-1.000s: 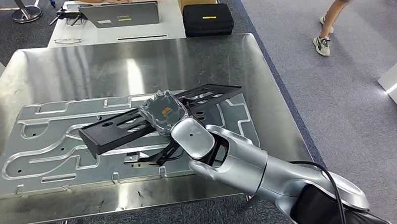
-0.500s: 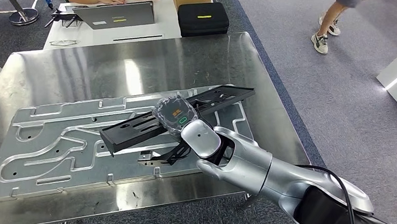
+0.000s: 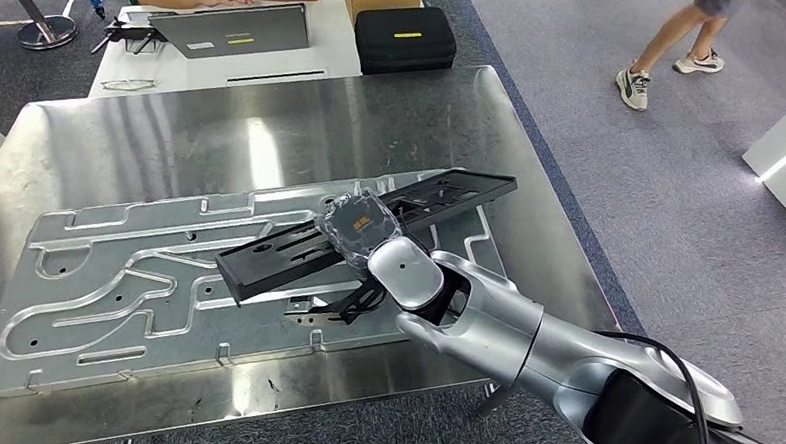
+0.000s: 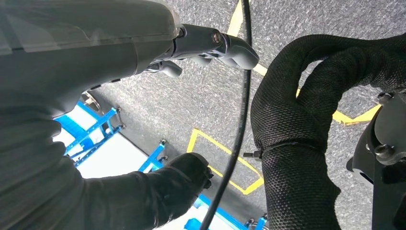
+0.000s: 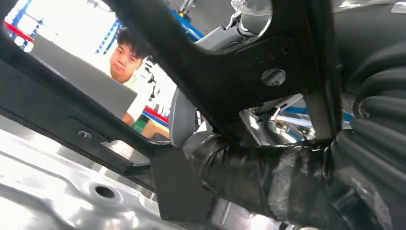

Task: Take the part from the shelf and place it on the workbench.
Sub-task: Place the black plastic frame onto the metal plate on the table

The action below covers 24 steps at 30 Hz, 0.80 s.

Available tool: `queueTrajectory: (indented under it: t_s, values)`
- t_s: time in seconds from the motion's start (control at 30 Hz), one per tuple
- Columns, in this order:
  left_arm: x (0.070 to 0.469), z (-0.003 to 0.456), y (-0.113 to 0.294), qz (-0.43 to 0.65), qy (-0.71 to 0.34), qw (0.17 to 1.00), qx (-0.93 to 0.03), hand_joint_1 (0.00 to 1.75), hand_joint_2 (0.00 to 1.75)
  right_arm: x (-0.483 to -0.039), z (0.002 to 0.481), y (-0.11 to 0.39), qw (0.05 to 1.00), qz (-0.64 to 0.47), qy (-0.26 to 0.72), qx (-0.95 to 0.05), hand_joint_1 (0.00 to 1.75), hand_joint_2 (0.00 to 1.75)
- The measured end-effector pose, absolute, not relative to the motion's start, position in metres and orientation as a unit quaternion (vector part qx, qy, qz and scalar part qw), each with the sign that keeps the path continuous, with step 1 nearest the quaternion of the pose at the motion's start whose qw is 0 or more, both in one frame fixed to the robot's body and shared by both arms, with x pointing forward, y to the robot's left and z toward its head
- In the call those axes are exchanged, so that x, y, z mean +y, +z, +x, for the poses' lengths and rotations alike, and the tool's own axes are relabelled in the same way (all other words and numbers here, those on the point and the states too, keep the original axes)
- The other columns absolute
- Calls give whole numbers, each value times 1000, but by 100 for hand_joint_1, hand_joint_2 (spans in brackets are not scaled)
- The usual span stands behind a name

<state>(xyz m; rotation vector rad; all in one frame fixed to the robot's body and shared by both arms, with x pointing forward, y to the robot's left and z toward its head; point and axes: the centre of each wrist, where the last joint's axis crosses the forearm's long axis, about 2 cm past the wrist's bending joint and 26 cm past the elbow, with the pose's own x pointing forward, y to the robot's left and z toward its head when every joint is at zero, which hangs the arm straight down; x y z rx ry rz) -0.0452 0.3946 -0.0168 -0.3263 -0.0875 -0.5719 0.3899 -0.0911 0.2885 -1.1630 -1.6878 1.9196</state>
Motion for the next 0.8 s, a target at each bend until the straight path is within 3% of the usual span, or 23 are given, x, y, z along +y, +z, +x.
queueTrajectory:
  t_s: [0.13, 0.27, 0.57, 0.8]
  values:
    - [395, -45, -17, -160, -280, 946, -41, 0, 175, -96, 393, 284, 175, -409, 678, -585, 0, 0]
    - [395, -45, -17, -160, -279, 946, -39, 0, 0, -101, 397, 281, 186, -411, 682, -576, 0, 0]
    - [411, -24, -33, -190, -353, 915, -38, 0, 0, -84, 399, 275, 206, -404, 695, -559, 0, 0]
    - [420, -20, -40, -149, -320, 934, -47, 0, 0, -80, 400, 282, 208, -404, 693, -559, 0, 0]
